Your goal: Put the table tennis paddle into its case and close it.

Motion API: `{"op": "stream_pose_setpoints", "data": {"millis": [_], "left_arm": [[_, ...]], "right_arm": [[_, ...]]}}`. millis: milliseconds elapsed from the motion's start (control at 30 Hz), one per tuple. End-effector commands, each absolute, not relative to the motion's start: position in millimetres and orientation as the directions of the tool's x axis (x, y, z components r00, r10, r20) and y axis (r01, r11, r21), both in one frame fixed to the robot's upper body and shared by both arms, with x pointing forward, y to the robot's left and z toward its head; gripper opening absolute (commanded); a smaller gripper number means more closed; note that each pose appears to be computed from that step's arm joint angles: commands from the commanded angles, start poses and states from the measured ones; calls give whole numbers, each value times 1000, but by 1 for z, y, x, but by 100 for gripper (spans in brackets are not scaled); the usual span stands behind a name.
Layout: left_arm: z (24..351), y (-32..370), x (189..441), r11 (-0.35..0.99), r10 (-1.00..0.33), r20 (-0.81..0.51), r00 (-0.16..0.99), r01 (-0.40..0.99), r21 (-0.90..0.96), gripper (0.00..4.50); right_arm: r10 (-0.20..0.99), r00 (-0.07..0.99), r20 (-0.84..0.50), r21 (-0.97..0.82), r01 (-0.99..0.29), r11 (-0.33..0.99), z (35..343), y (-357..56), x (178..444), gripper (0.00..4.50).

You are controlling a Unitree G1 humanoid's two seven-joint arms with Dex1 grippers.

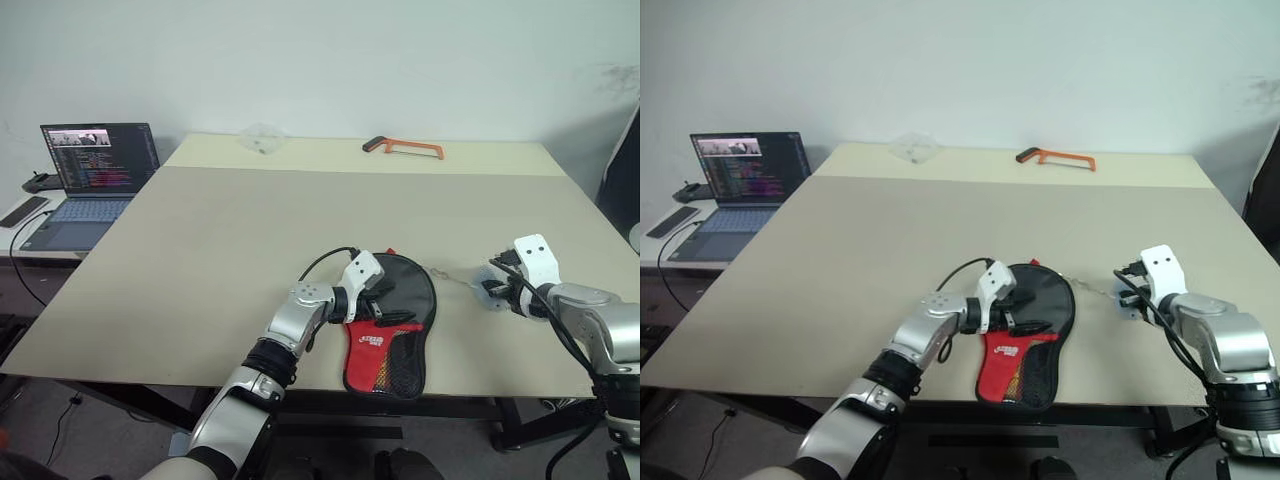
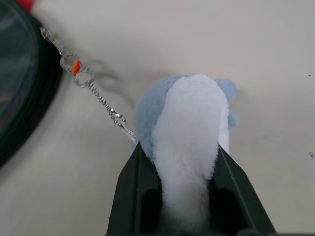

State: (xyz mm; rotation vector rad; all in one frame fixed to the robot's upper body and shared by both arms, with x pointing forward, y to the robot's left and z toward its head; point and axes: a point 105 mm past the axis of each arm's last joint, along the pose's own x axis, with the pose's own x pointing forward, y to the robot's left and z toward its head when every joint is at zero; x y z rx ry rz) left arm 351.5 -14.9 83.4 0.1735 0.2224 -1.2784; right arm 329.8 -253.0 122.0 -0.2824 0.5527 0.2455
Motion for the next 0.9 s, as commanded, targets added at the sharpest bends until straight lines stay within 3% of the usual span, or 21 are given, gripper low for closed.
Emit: {"op": "stream_pose_setpoints", "data": {"millis": [33,300,533,900], "left_arm": [[62,-11,345,278,-911,-330,248,960,-44,450],[62,-14,344,259,-912,-338,232,965,-39,450],[61,-15,350,272,-890,-377,256,962,13,450],[53,-12,361,319,-853,-421,308,947,46,450]], "right_arm": [[196,799,-569,-259,-400,879,132,-251,313,51],[341,672,-658,-314,-656,686,139,-232,280,51],[485,479,-731,-297,-864,406,143,-197,240,49],[538,164,-827,-95,-984,154,101,-165,176,49]]}}
